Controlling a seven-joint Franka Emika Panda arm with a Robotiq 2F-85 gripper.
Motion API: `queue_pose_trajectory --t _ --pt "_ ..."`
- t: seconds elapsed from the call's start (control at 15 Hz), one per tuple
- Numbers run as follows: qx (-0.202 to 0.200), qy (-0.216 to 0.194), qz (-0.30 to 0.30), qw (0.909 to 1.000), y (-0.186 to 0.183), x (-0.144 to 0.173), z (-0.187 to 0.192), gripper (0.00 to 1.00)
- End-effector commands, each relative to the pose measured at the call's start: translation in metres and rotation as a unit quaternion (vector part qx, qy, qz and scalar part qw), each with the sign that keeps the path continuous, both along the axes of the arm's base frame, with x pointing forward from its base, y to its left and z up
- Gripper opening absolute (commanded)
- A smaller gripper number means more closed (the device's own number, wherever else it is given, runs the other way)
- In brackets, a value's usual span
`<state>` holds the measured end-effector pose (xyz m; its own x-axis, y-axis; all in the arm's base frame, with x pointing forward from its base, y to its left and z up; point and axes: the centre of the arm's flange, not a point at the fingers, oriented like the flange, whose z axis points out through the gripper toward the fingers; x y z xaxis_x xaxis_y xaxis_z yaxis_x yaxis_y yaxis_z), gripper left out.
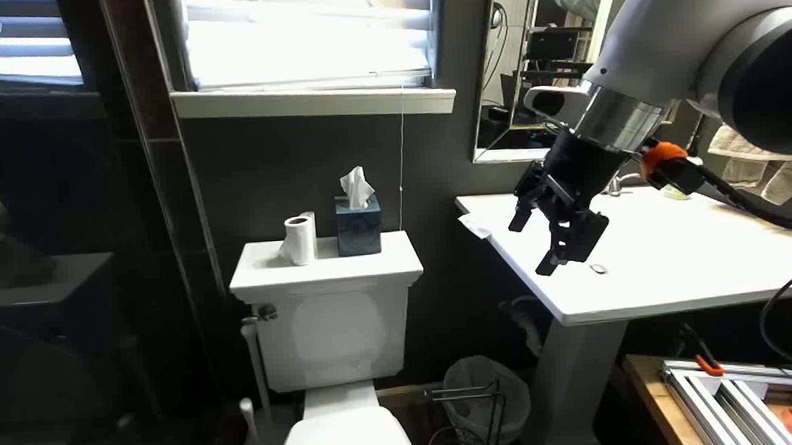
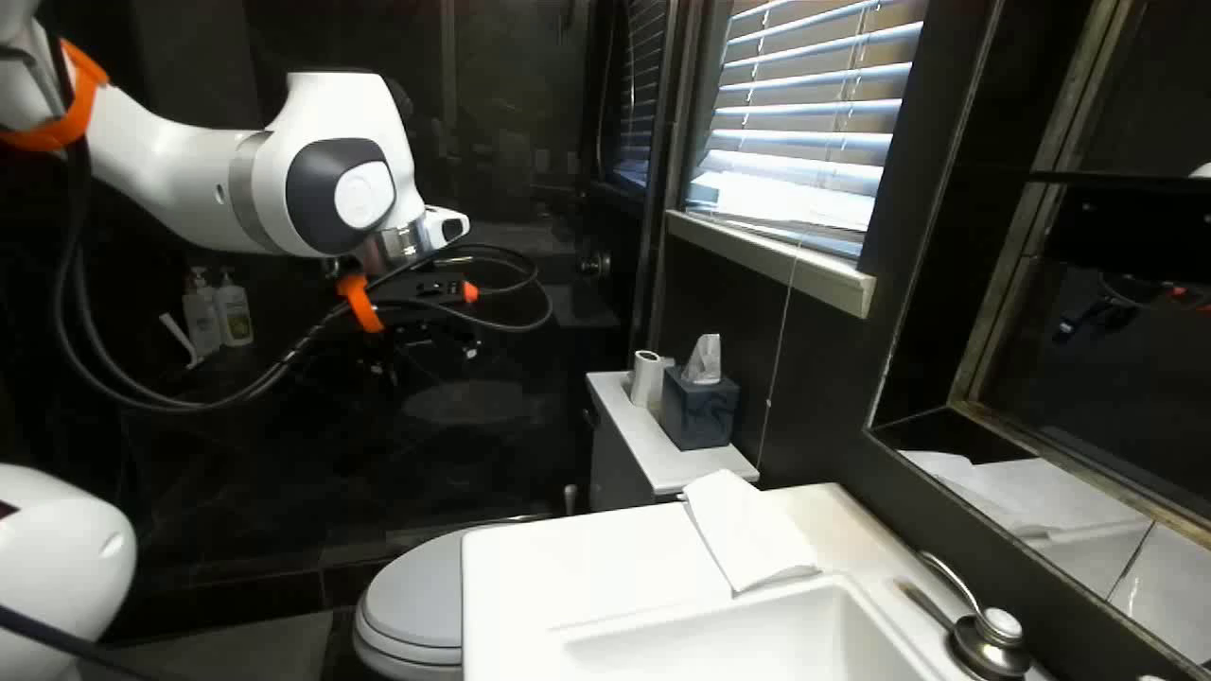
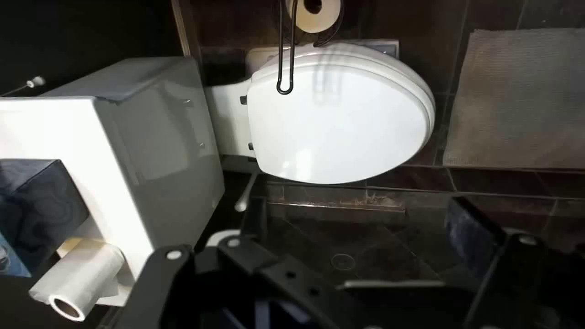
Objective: Pick up the roll of tissue and hang it on the black tissue rack
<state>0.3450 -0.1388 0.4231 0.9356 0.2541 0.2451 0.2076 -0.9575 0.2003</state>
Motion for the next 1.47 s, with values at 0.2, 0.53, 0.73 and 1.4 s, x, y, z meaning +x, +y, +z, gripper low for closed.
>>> queue_pose_trajectory --t 0.2,0.53,0.73,1.4 --pt "0.0 0.0 0.0 1.0 0.0 0.0 0.0 1.0" --pt "0.0 0.0 0.0 1.0 0.0 0.0 0.0 1.0" --pt "0.04 -0.024 -0.081 0.9956 -0.009 0.04 -0.003 1.0" --pt "0.12 -0.09 -0.328 0.9328 -0.082 0.196 -0.04 1.0"
